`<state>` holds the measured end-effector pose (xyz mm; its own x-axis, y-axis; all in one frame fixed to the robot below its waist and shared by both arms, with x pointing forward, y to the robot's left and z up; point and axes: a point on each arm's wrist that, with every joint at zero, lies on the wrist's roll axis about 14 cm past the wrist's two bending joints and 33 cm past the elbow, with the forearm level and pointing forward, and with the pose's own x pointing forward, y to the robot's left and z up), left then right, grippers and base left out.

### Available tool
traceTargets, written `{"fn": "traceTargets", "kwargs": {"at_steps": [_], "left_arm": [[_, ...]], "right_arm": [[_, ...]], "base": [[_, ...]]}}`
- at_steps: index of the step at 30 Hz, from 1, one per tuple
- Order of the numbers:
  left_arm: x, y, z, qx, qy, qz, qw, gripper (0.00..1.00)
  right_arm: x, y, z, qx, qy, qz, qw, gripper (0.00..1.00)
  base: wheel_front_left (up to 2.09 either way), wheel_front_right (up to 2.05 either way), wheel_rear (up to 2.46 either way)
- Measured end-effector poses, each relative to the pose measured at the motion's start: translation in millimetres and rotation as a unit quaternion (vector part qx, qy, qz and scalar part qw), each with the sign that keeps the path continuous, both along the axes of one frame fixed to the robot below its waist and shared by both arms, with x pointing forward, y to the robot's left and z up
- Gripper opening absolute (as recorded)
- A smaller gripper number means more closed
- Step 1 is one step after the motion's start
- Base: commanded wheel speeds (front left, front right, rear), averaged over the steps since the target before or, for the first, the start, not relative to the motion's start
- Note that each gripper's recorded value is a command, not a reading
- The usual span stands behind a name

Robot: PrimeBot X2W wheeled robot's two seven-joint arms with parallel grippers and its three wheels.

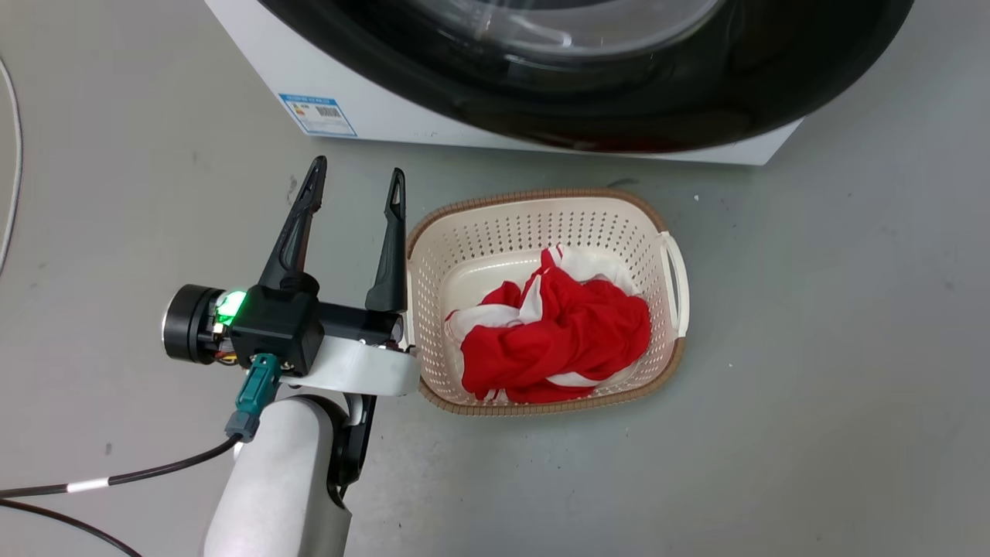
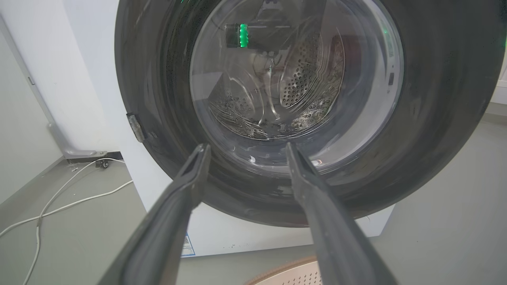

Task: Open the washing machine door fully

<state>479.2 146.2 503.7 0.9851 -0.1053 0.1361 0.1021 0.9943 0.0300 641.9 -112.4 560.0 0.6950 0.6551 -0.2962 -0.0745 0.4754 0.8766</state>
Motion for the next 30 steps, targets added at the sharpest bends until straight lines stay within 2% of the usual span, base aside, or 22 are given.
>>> {"fn": "traceTargets", "kwargs": {"at_steps": [18,30], "left_arm": [[-43,-1,27,-0.002,-0.015,-0.007,1.000,1.00],[-75,6,41,-0.001,-0.028,0.000,1.000,1.00]], "right_arm": [[-93,33,8,0.006,0.027,0.098,0.995,0.00],[-151,68,13,0.024,0.027,0.161,0.986,0.00]], "base": [[0.00,0.00,0.00],[0.00,0.00,0.00]]}}
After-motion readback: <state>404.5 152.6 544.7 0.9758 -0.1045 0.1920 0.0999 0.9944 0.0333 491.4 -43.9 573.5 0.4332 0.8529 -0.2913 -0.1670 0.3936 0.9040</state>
